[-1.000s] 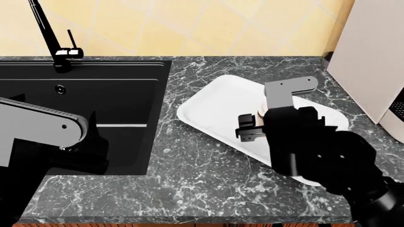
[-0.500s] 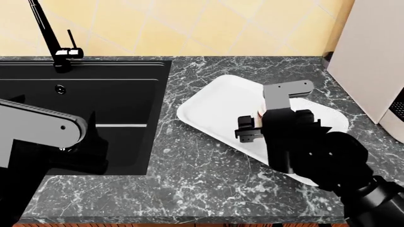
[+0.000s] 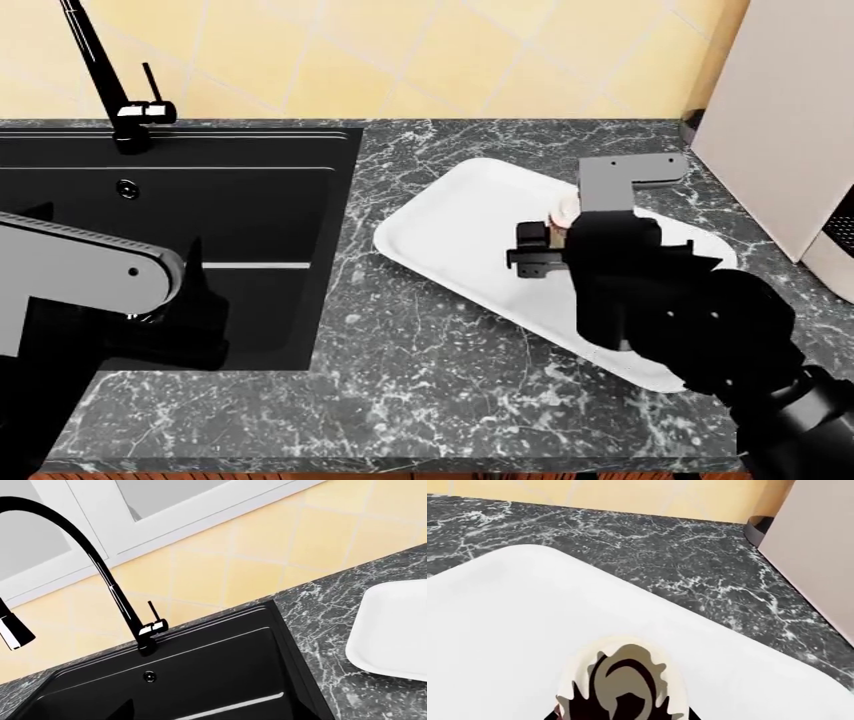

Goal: Move the fresh-baked cupcake off the tray onto the counter, and place the bowl used for mixing into the sink.

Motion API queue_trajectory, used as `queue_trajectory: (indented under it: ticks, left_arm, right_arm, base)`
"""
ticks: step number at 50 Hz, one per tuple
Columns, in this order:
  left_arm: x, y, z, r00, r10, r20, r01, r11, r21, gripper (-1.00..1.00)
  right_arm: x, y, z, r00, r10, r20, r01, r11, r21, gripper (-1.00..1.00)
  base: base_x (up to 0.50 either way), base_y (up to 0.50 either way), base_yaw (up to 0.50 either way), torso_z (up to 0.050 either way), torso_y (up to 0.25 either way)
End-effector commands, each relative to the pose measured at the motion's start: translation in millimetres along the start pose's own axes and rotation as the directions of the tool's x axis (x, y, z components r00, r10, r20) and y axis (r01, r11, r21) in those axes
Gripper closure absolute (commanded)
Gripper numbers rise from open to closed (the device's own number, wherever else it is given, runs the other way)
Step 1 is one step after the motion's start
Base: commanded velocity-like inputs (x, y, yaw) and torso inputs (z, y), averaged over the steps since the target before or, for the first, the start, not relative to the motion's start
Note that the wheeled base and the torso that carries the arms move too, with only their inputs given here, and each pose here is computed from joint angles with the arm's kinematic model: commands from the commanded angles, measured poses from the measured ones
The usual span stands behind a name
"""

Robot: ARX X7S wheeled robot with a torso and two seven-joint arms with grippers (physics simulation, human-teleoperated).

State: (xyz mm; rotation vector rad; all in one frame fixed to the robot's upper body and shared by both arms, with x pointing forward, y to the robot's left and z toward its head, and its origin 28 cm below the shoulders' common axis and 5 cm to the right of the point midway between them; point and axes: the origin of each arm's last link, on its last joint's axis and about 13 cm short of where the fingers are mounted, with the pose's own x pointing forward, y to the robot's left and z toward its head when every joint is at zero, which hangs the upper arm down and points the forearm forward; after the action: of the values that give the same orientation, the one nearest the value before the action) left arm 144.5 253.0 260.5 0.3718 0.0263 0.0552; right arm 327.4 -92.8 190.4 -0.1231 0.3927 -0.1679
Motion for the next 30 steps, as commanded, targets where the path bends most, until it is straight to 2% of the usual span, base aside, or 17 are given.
queue_trajectory:
  ticks: [1,19,30]
  left_arm:
    - [-0.2,0.1,-0.1,1.000,-0.001,0.000,0.001,1.000,-0.002,-1.00]
    - [-0.9,3.4,0.9,1.000,0.017,-0.001,-0.017,1.000,0.000,-1.00]
    - [-2.1,5.7,1.8,1.000,0.029,0.000,-0.029,1.000,0.003,-1.00]
  right_arm:
    - [-13.5,-13.3,25.6,0.997,0.009,0.074,-0.013,0.999,0.044,1.00]
    - [-40.8,-20.3,35.3,0.974,0.080,0.212,-0.076,0.997,-0.027,1.00]
    - [-44.0,-19.2,33.7,0.964,0.084,0.250,-0.068,0.995,-0.070,1.00]
  base:
    - [0.00,0.00,0.00,0.000,0.000]
    - [0.00,0.00,0.00,0.000,0.000]
    - [0.00,0.06,0.00,0.000,0.000]
